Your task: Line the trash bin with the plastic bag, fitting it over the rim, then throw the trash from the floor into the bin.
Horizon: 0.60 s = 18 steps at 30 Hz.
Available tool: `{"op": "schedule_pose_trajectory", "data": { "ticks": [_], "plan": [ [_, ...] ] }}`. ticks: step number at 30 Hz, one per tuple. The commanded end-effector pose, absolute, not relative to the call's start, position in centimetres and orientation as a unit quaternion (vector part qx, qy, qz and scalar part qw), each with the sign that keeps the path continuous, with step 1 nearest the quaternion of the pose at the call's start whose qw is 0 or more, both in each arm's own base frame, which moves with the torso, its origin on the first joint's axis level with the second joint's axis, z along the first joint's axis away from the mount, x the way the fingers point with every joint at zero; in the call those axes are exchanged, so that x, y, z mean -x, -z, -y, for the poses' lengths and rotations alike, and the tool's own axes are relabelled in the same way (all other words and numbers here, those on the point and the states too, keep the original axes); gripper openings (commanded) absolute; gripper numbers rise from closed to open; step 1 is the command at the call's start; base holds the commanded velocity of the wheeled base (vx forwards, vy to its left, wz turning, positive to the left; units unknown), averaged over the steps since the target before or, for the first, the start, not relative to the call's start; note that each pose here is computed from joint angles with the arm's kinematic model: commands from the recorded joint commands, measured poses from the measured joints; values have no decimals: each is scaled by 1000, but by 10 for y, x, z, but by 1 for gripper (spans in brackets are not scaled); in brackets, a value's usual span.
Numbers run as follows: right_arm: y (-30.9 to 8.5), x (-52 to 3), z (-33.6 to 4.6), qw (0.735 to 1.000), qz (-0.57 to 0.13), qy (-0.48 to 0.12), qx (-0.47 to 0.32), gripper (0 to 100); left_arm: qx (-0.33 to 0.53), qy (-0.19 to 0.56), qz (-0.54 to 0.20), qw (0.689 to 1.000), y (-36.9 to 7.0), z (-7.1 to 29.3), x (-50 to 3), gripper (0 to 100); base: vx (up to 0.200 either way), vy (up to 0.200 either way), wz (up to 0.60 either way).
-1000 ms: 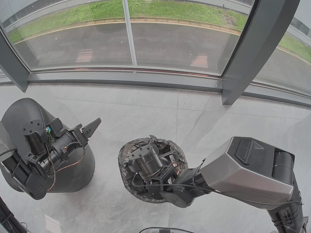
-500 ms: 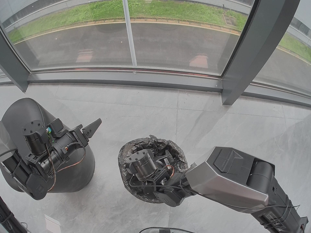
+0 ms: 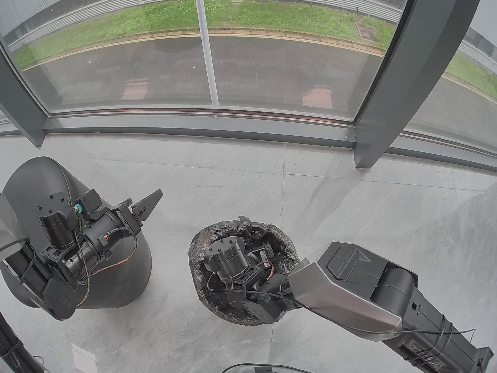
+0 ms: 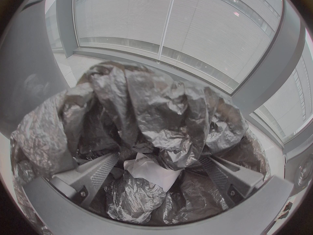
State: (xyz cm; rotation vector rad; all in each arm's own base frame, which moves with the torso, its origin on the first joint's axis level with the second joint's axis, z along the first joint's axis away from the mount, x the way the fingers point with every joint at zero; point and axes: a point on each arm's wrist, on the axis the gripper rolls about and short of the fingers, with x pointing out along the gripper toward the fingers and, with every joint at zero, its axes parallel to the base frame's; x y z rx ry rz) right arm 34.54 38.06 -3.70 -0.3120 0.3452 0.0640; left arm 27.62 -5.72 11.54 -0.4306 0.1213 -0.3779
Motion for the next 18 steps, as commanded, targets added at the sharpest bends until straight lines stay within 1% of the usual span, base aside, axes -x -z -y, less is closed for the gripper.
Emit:
{"op": "schedule_pose_trajectory", "data": {
  "ticks": [1, 2, 6, 7, 9, 11, 14, 16, 17, 18],
  "plan": [
    [37, -346, -382, 974, -169, -31, 146, 100, 213, 188, -54, 957, -115, 57, -276, 100, 0, 0, 0],
    [33, -346, -382, 975, -168, -31, 143, 100, 213, 188, -53, 957, -115, 57, -276, 100, 0, 0, 0],
    [-15, -338, -381, 982, -145, -37, 117, 100, 213, 189, -48, 957, -116, 57, -276, 100, 0, 0, 0],
    [-15, -338, -381, 982, -145, -37, 117, 100, 213, 189, -48, 957, -116, 57, -276, 100, 0, 0, 0],
    [-55, -322, -381, 986, -126, -49, 100, 100, 215, 193, -48, 956, -117, 59, -273, 100, 0, 0, 0],
    [-78, -309, -380, 987, -116, -60, 92, 100, 215, 201, -48, 955, -118, 62, -269, 100, 0, 0, 0],
    [-109, -289, -368, 987, -110, -70, 95, 100, 216, 214, -38, 952, -127, 68, -260, 100, 0, 0, 0],
    [-115, -284, -364, 987, -109, -72, 98, 100, 216, 217, -34, 951, -130, 70, -256, 100, 0, 0, 0],
    [-132, -267, -351, 984, -106, -82, 120, 100, 216, 228, -16, 949, -142, 78, -244, 100, 0, 0, 0],
    [-140, -259, -345, 982, -104, -86, 130, 100, 216, 233, -10, 948, -147, 81, -239, 100, 0, 0, 0]
  ]
}}
